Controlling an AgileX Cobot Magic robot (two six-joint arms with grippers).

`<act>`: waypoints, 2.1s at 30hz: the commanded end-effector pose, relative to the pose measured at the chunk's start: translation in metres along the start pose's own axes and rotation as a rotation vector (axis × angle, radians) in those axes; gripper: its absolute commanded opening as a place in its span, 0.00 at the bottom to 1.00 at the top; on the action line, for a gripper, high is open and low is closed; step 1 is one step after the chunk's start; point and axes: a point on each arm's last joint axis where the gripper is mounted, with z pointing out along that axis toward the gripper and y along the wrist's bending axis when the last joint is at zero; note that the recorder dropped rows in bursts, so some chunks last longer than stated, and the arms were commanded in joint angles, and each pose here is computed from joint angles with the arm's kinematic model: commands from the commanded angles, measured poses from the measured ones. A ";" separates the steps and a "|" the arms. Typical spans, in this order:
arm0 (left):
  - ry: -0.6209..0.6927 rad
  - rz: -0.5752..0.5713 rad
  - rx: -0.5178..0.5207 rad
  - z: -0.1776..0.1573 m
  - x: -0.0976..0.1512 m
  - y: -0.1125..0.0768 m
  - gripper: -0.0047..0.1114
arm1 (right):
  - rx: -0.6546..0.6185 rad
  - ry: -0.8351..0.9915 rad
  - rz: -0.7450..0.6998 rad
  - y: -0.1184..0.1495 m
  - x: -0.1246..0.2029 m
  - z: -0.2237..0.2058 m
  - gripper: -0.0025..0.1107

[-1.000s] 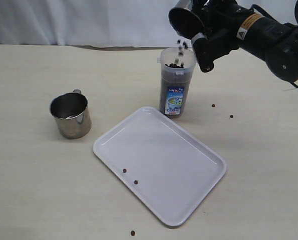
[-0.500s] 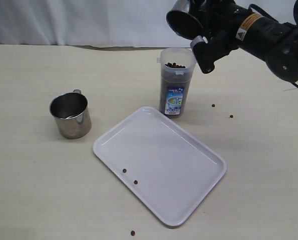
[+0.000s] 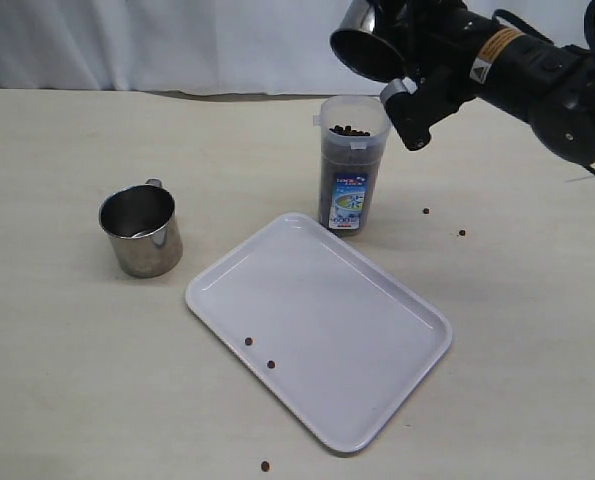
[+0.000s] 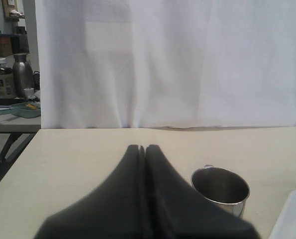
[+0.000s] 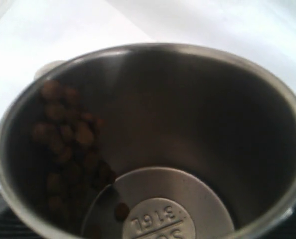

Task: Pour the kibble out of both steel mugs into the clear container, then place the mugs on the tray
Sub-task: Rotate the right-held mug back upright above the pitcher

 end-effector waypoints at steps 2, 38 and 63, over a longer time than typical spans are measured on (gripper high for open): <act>-0.011 0.003 0.005 0.000 0.000 0.000 0.04 | 0.043 0.008 0.040 -0.006 0.002 0.001 0.07; -0.006 0.003 0.006 0.000 0.000 0.000 0.04 | 0.022 -0.086 -0.323 -0.013 -0.007 0.006 0.07; -0.012 0.003 0.005 0.000 0.000 0.000 0.04 | -0.031 -0.125 -0.403 -0.024 -0.017 0.015 0.07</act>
